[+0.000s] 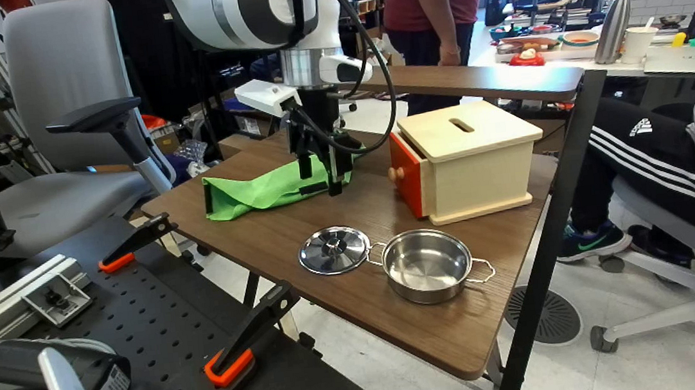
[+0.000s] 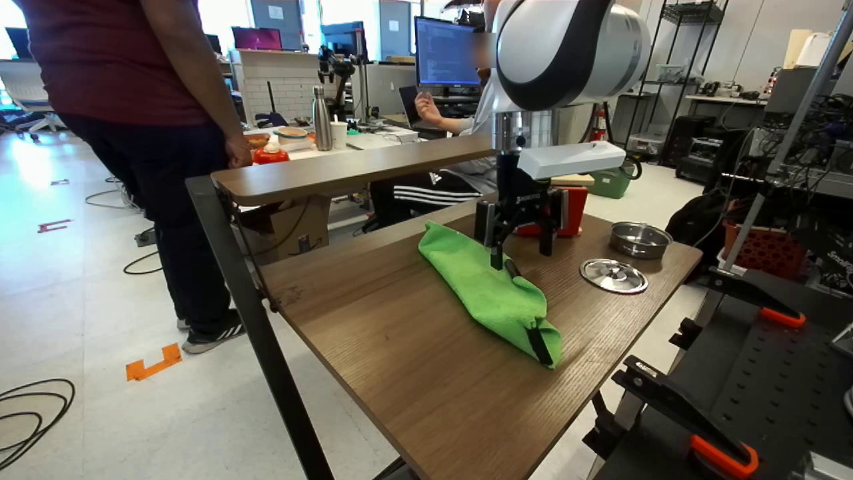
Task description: Unfold the green cloth
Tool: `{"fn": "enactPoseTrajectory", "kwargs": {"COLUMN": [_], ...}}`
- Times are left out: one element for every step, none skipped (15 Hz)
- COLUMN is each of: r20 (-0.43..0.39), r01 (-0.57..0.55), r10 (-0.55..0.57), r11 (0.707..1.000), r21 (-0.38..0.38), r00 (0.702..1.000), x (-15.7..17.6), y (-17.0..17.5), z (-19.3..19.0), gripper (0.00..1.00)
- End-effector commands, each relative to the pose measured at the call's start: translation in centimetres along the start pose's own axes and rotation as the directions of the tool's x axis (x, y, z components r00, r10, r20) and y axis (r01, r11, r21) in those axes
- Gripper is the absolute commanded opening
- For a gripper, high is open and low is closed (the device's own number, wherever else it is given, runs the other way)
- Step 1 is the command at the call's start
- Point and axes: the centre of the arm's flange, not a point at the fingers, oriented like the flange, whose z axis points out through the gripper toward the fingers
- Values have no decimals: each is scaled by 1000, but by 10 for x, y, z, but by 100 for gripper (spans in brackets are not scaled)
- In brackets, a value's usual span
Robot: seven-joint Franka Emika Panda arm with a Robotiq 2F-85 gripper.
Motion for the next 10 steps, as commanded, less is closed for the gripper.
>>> {"fn": "enactPoseTrajectory", "kwargs": {"r20": [0, 0, -19, -25, -37, -56, -74, -85, -98, -105], "r01": [0, 0, -17, -11, -10, -13, -11, -9, -12, -13], "r10": [0, 0, 17, 11, 10, 14, 12, 10, 14, 15], "r11": [1000, 1000, 1000, 1000, 1000, 1000, 1000, 1000, 1000, 1000], "r21": [0, 0, 1, 6, 10, 10, 9, 12, 13, 15], "r00": [1000, 1000, 1000, 1000, 999, 998, 997, 996, 995, 994], "x": [0, 0, 1, 1, 1, 0, 1, 2, 3, 3], "y": [0, 0, -1, -2, -4, -5, -6, -7, -9, -10], "z": [0, 0, 1, 0, -2, -4, -6, -6, -5, -5], "gripper": [100, 100, 100, 100, 100, 100, 100, 100, 100, 100]}}
